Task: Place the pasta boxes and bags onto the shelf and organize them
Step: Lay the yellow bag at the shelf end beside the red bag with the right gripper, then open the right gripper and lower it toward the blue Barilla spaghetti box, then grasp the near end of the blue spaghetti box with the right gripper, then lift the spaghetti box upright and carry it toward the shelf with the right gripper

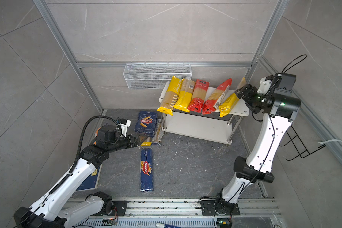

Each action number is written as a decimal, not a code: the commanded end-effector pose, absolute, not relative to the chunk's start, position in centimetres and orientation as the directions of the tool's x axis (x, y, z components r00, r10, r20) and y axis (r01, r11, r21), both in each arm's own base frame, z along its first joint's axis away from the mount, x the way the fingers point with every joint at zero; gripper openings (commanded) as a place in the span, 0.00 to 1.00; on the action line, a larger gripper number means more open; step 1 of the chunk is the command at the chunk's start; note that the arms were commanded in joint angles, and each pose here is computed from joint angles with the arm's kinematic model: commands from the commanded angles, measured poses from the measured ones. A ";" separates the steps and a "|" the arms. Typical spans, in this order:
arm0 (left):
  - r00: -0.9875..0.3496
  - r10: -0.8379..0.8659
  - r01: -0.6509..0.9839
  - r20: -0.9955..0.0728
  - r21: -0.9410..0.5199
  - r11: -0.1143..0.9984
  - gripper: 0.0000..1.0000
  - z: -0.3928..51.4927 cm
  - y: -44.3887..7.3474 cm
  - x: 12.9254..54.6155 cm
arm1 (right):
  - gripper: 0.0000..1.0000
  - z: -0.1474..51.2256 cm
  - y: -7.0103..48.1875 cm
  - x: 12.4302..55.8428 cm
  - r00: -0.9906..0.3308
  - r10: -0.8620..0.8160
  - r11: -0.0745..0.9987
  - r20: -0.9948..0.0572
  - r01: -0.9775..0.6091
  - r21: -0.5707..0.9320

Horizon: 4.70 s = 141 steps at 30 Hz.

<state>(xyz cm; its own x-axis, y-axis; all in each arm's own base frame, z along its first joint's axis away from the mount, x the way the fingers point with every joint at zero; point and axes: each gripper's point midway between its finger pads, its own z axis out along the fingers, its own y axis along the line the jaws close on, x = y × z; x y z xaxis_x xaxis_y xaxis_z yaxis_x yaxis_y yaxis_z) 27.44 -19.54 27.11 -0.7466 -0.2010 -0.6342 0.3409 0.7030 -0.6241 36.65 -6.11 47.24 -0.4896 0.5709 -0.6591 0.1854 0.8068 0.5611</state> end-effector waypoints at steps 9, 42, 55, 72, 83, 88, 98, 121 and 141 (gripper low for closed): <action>-0.767 -0.238 0.230 -0.596 -0.602 0.765 1.00 23.1 -16.4 24.1 | 0.86 45.1 3.8 25.1 -0.555 0.416 0.844 -0.721 -0.059 0.533; -0.812 -0.348 -0.004 -0.469 -0.591 0.807 1.00 15.4 -12.7 20.0 | 0.85 28.3 10.7 22.0 -0.774 0.252 0.804 -0.582 -0.167 0.570; -0.783 -0.327 -0.015 -0.529 -0.510 0.860 1.00 16.2 -11.3 20.9 | 0.86 21.8 25.7 22.8 -0.755 -0.210 0.905 -0.622 -0.390 0.168; -0.724 -0.323 -0.076 -0.610 -0.394 0.916 1.00 18.1 -8.2 21.0 | 0.90 10.6 38.1 15.7 -0.772 -0.306 0.888 -0.557 -0.442 0.124; -0.655 -0.319 -0.101 -0.684 -0.340 0.935 1.00 21.1 -5.8 20.0 | 0.92 5.0 40.5 12.1 -0.769 -0.350 0.887 -0.535 -0.456 0.076; -0.633 -0.341 -0.114 -0.694 -0.352 0.929 1.00 21.5 -5.0 18.9 | 0.93 3.7 40.8 11.6 -0.766 -0.342 0.890 -0.545 -0.450 0.074; -0.600 -0.362 -0.108 -0.713 -0.376 0.920 1.00 22.7 -4.4 17.9 | 0.93 1.2 41.5 11.7 -0.757 -0.342 0.910 -0.557 -0.415 0.006; -0.588 -0.370 -0.086 -0.720 -0.399 0.913 1.00 22.9 -4.6 17.5 | 0.68 -2.3 35.9 13.2 -0.750 -0.373 0.928 -0.546 -0.305 -0.215; -0.581 -0.377 -0.091 -0.721 -0.403 0.911 1.00 23.0 -4.4 17.4 | 0.34 5.8 30.5 12.4 -0.682 -0.212 0.971 -0.700 -0.231 -0.069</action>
<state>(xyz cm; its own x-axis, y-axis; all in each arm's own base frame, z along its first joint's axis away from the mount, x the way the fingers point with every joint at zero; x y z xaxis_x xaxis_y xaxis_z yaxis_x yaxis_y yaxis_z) 17.52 -4.58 21.96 -0.6033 -0.3701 -0.7064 -0.1011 0.9141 -0.3926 11.18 32.06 2.91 -0.7399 -0.2655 -0.6182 -0.2845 0.9561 -0.0701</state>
